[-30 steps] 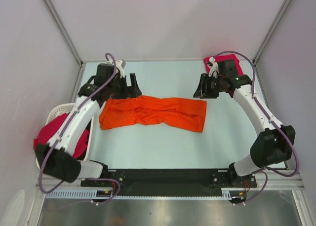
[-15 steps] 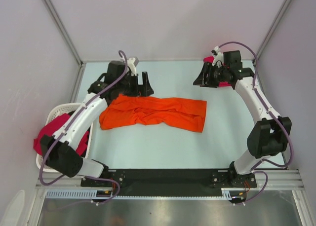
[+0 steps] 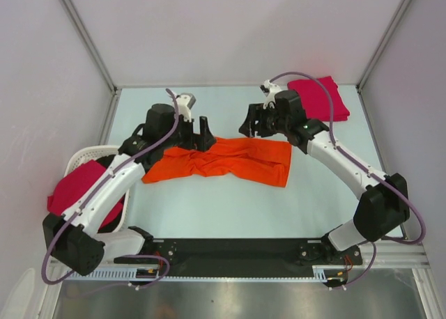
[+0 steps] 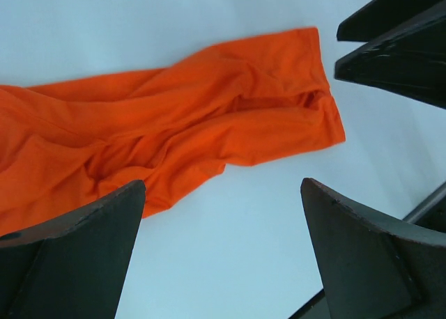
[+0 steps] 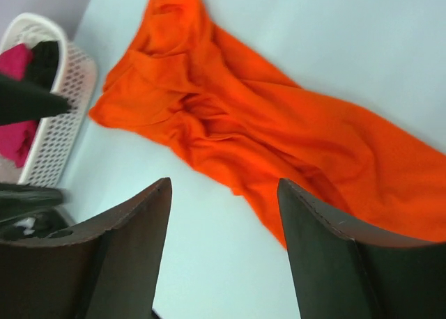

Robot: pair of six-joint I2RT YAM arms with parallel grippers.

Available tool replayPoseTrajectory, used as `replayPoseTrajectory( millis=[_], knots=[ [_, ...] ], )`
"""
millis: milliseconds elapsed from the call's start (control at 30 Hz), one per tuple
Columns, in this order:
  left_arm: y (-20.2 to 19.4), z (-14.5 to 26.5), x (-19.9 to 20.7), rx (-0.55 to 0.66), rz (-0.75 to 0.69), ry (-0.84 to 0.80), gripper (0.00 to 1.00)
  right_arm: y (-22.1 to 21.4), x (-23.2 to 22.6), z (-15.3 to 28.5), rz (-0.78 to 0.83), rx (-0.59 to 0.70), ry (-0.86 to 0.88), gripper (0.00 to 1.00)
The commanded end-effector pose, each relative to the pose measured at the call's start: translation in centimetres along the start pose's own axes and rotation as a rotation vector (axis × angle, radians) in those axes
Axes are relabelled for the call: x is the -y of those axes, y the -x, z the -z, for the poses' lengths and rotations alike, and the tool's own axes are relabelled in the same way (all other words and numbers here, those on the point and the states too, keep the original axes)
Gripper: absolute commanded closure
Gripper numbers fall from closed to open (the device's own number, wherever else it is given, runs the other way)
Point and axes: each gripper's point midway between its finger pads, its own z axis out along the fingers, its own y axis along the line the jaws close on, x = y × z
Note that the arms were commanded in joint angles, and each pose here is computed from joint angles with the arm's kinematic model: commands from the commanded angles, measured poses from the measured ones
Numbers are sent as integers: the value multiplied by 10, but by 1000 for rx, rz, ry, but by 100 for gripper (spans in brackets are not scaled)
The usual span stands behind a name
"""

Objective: Fold and stack the t-shirts
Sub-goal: Fold the other side of the tshirt into a rectangle

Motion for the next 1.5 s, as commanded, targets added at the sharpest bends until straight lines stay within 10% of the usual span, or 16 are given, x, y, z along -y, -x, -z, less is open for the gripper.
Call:
replayPoseTrajectory(
  millis=[0, 100, 367, 500, 700, 933, 1467],
  knots=[
    [25, 12, -13, 117, -21, 102, 1, -7, 33, -7, -21, 21, -116, 36],
    [13, -9, -22, 54, 13, 127, 8, -27, 41, 4, -38, 8, -141, 39],
    [-77, -55, -104, -233, 151, 505, 100, -51, 95, 28, -107, -53, -236, 52],
    [-87, -53, -130, -246, 138, 630, 100, -75, 116, 23, -120, -134, -317, 56],
    [-79, -32, -169, -288, 194, 747, 53, -130, 145, 10, -225, -314, -379, 51],
    [-73, -5, -198, -303, 254, 806, 25, -139, 157, 55, -285, -349, -417, 48],
    [-121, 16, -235, -494, 351, 782, 21, -174, 157, 82, -522, -400, -317, 48]
  ],
)
